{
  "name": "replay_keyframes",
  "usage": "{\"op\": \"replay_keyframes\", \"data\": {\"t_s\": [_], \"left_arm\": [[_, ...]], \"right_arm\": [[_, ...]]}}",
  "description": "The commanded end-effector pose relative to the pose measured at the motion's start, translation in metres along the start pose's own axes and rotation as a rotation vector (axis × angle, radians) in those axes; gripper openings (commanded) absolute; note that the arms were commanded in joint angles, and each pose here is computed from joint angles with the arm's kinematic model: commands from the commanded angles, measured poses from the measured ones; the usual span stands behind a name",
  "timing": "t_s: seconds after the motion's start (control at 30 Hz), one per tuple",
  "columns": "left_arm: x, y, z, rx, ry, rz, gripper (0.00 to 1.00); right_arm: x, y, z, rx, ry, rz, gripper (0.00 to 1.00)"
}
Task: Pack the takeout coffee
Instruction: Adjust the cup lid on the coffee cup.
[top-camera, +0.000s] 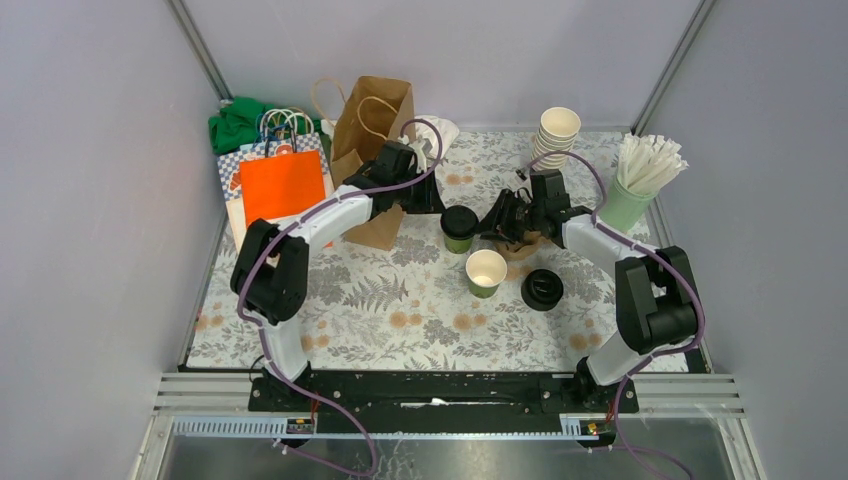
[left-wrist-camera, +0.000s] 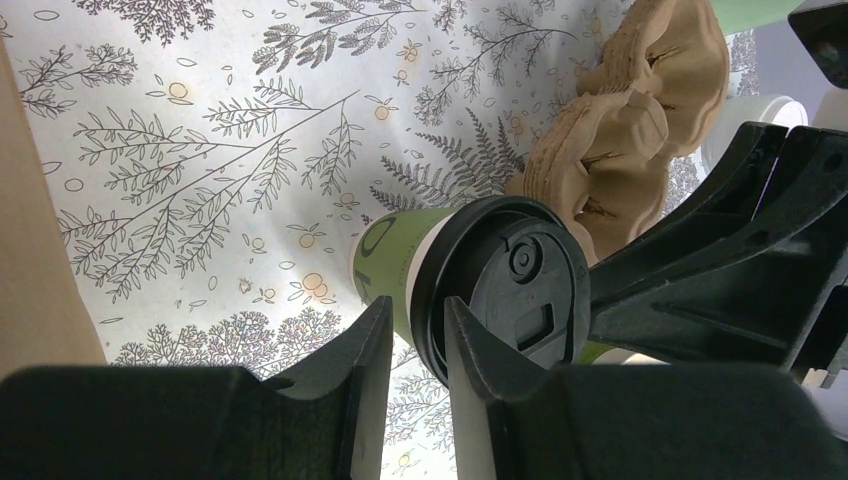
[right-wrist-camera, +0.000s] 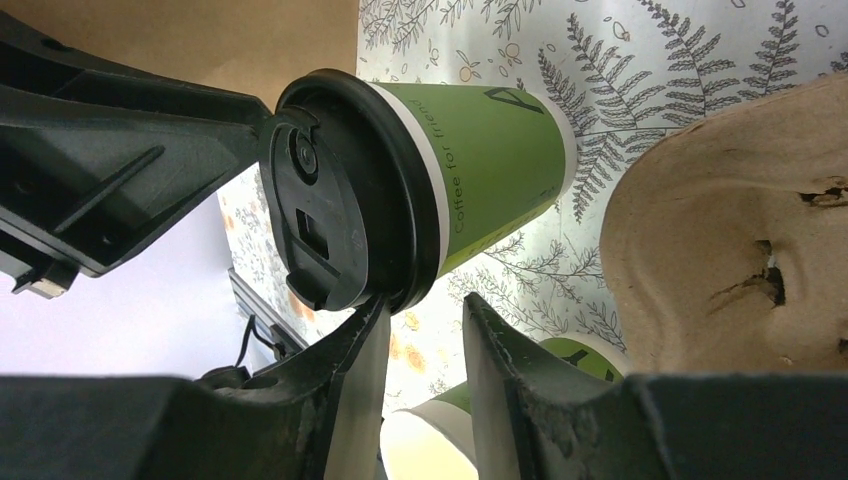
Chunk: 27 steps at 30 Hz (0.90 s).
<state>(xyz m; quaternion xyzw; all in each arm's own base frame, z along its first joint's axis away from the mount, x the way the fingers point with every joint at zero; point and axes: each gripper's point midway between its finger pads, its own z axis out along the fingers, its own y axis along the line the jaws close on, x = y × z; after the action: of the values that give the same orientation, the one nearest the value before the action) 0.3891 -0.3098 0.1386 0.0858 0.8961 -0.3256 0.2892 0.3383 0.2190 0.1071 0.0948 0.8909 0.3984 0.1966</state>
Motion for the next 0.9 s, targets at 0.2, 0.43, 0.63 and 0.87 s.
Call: {"op": "replay_keyframes", "data": {"t_s": [0.2,0.43,0.63,0.87], "left_arm": [[-0.008,-0.002,0.008,0.036,-0.010,-0.006,0.28],[-0.003,0.002,0.015,0.039,0.008,-0.007,0.25],[0.005,0.007,0.020,0.033,0.033,-0.003,0.19],[0.012,0.013,0.024,0.022,0.058,0.003,0.12]], "right_arm": [[-0.005,0.011,0.004,-0.035,0.000,-0.015,0.37],[-0.005,0.011,0.005,-0.032,0.002,-0.014,0.35],[-0.004,0.007,0.006,-0.019,0.005,-0.011,0.32],[-0.004,0.005,0.007,-0.008,0.006,-0.009,0.30]]}}
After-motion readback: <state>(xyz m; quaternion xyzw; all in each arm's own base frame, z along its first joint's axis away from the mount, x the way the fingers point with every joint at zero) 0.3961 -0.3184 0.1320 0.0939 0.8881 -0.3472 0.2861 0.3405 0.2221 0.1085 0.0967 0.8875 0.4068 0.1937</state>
